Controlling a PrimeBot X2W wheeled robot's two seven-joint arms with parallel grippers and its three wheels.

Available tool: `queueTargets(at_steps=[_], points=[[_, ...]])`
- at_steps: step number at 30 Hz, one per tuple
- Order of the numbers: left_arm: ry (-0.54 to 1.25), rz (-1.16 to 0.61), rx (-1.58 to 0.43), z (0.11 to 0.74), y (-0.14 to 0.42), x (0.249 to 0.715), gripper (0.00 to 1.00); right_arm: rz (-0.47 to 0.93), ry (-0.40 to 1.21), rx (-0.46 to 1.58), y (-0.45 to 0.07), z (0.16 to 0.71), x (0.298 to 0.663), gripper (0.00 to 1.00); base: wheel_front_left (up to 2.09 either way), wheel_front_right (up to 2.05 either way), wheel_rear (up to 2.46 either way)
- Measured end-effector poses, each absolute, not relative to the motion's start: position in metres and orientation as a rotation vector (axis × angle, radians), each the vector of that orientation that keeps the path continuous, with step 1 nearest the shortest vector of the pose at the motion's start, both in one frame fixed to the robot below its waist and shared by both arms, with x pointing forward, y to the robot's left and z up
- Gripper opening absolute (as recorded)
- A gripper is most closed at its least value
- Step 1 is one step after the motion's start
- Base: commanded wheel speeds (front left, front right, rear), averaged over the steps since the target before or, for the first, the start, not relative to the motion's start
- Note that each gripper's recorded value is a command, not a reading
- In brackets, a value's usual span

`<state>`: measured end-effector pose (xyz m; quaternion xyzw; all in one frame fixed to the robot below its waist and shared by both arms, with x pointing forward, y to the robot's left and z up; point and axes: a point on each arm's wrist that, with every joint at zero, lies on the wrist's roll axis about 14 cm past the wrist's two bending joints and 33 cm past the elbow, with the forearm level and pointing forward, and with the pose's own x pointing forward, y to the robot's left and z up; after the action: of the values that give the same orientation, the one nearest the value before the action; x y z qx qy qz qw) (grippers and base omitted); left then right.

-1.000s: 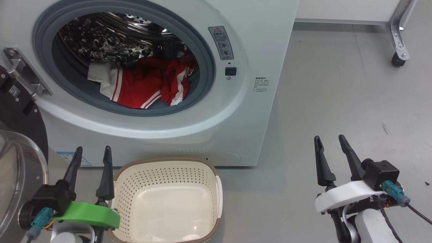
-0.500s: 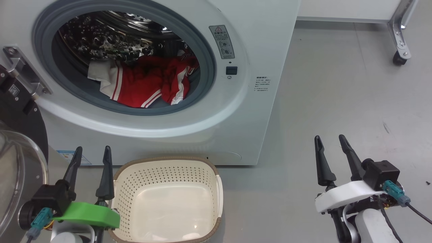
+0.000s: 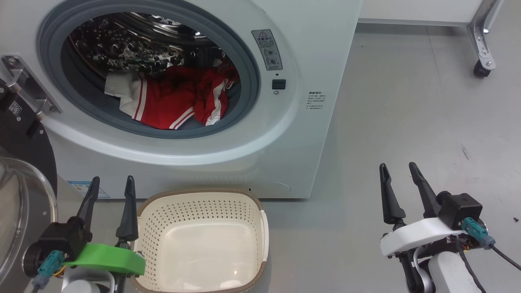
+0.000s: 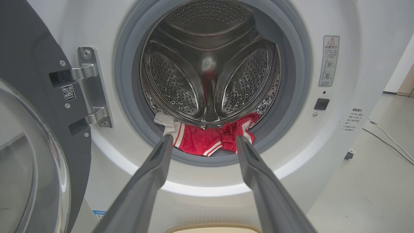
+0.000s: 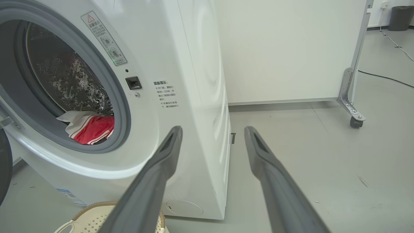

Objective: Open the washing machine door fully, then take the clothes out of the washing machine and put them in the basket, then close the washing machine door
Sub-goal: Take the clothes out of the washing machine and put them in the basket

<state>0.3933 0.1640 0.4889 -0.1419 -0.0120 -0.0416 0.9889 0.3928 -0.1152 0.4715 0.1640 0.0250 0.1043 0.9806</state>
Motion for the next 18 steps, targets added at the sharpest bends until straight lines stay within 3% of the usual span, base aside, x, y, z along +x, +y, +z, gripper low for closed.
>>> queueTargets(at_steps=[18], points=[[-0.017,-0.079,-0.288,0.4856,0.1651,0.3956,1.00,0.213,0.064,0.332,-0.1134,0.4668,0.3934,1.00,0.00,0.00,0.00]])
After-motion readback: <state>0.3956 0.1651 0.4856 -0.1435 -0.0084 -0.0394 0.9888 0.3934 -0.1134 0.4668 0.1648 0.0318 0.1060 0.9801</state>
